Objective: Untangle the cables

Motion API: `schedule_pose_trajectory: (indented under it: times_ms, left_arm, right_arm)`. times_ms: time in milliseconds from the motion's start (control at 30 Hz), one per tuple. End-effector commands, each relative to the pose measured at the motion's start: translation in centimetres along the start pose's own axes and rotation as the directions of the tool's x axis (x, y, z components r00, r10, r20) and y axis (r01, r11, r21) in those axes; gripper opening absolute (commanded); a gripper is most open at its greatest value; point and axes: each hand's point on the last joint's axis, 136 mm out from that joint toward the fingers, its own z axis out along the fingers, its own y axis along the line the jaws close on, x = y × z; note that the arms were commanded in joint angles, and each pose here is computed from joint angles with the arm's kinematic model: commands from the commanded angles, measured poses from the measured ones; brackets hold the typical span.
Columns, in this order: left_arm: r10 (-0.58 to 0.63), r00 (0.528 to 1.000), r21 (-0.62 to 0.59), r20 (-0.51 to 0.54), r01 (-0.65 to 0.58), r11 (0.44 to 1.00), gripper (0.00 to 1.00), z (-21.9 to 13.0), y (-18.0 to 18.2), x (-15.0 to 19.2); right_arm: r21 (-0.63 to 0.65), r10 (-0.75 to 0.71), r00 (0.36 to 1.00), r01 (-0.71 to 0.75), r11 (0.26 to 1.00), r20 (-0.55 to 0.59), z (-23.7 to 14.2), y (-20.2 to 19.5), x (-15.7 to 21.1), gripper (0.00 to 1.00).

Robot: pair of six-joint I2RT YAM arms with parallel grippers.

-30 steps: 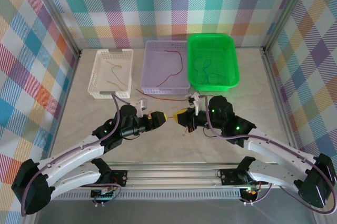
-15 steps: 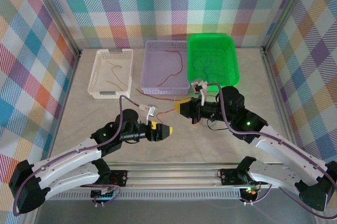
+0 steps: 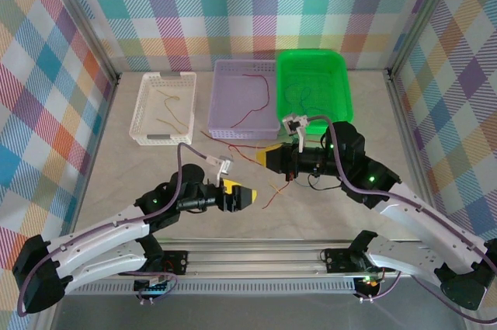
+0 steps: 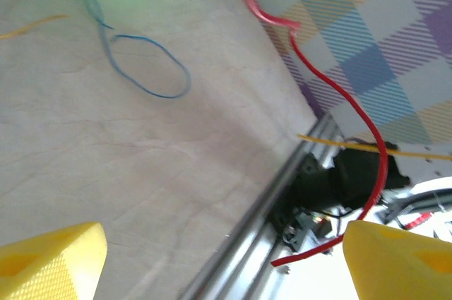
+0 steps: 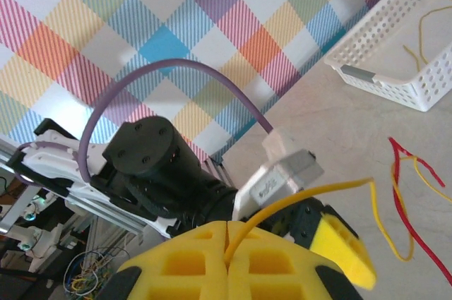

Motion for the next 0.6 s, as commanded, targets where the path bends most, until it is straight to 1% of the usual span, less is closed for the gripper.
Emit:
schedule_pose_trajectory:
  times_ms: [0,67,167,400,500,567]
  left_arm:
    - [0.08,0.995,0.18,0.063,-0.09,0.98,0.9,-1.0,-5.5,-1.8]
    - [0.084,0.994,0.235,0.075,-0.1,0.967,0.92,-1.4,-7.1,-2.1]
    - [0.103,0.992,0.285,0.078,-0.121,0.951,0.93,-1.7,-8.9,-2.2]
    - [0.145,0.987,0.359,0.07,-0.16,0.919,0.94,-1.8,-11.9,-1.8]
    - [0.193,0.98,0.322,0.039,-0.195,0.926,0.94,-1.0,-11.8,-1.0]
    - [0.21,0.977,0.285,0.022,-0.207,0.936,0.94,-0.5,-11.0,-0.7]
  right_arm:
    - [-0.021,0.022,0.999,-0.021,1.0,0.028,-0.5,1.3,-1.6,0.0]
    - [-0.023,0.035,0.999,-0.034,0.999,0.029,-0.4,1.2,-1.6,0.0]
    - [-0.026,0.048,0.998,-0.047,0.999,0.032,-0.3,1.2,-1.6,0.0]
    - [-0.012,0.066,0.997,-0.066,0.998,0.037,-0.2,0.9,-1.8,0.0]
    - [-0.006,0.073,0.997,-0.073,0.997,0.04,-0.2,0.8,-1.9,0.0]
    - [-0.007,0.078,0.996,-0.078,0.997,0.039,-0.2,0.9,-1.9,0.0]
